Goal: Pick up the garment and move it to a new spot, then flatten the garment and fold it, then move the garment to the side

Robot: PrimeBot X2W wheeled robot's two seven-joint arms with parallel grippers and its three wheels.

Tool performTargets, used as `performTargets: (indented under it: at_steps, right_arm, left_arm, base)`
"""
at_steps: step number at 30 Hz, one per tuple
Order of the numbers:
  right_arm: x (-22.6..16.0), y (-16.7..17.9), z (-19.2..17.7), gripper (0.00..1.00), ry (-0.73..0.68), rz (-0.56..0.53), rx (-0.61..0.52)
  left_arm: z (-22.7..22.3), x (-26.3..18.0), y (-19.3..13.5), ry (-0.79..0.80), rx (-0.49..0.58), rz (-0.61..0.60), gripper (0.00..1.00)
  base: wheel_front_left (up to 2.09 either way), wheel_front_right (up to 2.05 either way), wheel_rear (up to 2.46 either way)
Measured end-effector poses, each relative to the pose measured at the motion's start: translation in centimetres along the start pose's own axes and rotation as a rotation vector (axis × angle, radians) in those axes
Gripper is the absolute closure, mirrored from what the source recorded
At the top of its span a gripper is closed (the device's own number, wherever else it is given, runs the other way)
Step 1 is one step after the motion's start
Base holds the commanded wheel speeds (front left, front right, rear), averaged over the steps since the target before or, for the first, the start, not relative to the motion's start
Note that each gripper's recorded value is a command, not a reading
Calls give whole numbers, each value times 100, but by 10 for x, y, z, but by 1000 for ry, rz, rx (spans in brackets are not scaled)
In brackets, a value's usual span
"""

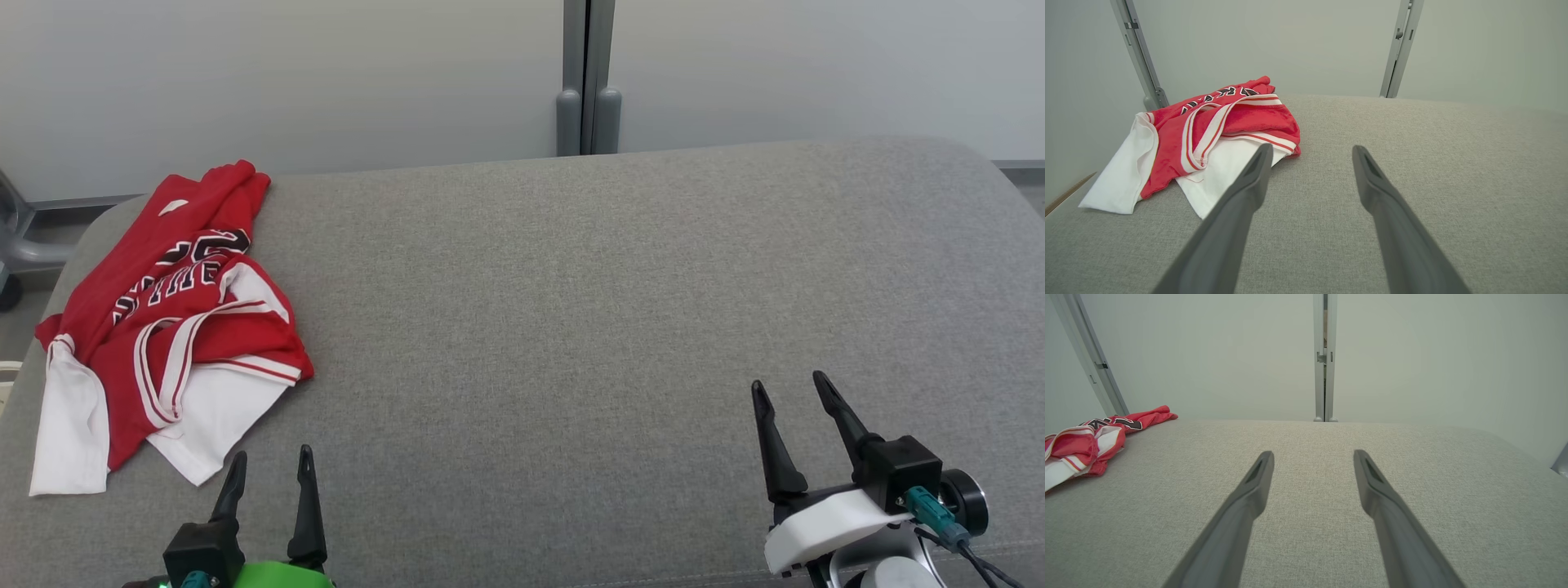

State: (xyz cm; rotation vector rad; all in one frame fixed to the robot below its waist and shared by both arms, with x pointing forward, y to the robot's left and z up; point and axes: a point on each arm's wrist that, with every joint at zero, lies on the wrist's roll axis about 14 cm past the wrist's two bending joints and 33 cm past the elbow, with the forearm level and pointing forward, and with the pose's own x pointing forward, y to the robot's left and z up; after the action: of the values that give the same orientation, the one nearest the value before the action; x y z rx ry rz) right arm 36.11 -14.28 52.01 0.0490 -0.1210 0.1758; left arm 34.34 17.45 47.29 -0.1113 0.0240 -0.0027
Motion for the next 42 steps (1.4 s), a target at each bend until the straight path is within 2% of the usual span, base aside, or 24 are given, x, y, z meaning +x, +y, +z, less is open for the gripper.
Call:
performTargets:
  at_steps: [25,31,42]
  right_arm:
    - [7,7,0,0,-3,22,14]
    - [16,20,-2,0,1,66,23]
    - [43,75,-6,0,6,230,55]
  left_arm:
    - [3,0,8,-6,4,27,0]
    - [8,-7,24,-23,9,78,0]
    - [19,-46,80,-58,15,265,0]
  base:
    - [0,0,0]
    - [0,0,0]
    - [0,0,0]
